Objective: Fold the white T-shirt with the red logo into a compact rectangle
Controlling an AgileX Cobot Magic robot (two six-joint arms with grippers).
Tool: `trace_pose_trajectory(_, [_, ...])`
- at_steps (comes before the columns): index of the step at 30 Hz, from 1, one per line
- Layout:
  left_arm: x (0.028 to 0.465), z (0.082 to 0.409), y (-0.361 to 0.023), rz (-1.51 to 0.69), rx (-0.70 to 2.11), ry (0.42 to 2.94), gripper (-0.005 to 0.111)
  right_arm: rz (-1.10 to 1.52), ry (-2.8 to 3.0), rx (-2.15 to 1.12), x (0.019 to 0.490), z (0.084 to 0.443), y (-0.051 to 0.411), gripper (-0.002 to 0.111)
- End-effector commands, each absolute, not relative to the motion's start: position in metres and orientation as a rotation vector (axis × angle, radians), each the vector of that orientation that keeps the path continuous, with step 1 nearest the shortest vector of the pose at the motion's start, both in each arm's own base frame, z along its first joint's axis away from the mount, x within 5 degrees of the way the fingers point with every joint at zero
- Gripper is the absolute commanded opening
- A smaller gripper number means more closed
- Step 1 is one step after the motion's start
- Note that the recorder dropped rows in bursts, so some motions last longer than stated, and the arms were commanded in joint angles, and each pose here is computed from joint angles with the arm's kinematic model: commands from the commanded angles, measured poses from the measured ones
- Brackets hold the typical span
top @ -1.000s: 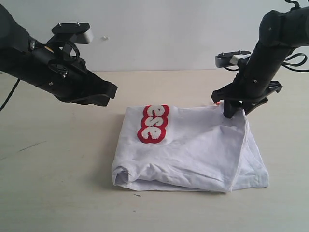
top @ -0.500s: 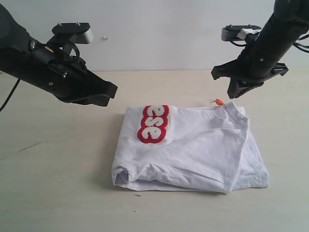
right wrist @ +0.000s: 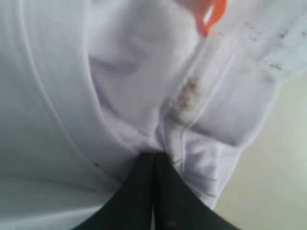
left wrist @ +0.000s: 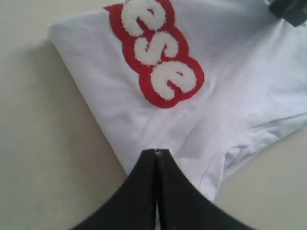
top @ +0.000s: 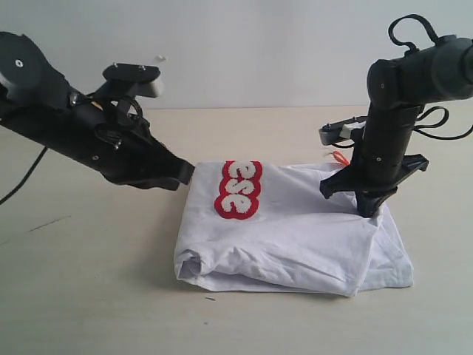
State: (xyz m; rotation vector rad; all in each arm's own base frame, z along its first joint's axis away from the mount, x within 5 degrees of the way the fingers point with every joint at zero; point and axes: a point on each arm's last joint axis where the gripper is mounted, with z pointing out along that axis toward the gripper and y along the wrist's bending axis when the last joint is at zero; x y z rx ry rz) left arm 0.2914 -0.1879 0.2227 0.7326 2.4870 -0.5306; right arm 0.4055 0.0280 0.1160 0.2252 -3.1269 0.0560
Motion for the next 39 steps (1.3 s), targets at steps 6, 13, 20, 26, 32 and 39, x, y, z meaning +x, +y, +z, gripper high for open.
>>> trace_pose_trajectory(6, [0.293, 0.195, -0.202, -0.528, 0.783, 2.522, 0.000, 0.086, -3.149, 0.220, 0.411, 0.117, 0.026, 0.000])
trace_pose_trajectory(13, [0.293, 0.189, -0.203, -0.530, 0.795, 2.549, 0.000, 0.097, -3.412, 0.311, 0.421, 0.169, 0.025, 0.000])
trace_pose_trajectory(20, [0.293, 0.189, -0.203, -0.529, 0.795, 2.547, 0.000, 0.220, -3.356, 0.278, 0.427, 0.115, 0.015, 0.000])
trace_pose_trajectory(26, [0.293, 0.189, -0.203, -0.528, 0.794, 2.545, 0.000, 0.216, -3.372, 0.253, 0.431, 0.133, 0.015, 0.000])
trace_pose_trajectory(32, [0.293, 0.189, -0.203, -0.528, 0.794, 2.545, 0.000, 0.029, -3.507, 0.212, 0.429, 0.191, 0.026, 0.000])
trace_pose_trajectory(39, [0.293, 0.189, -0.203, -0.529, 0.800, 2.549, 0.000, -0.123, -3.462, 0.241, 0.426, 0.184, 0.034, 0.000])
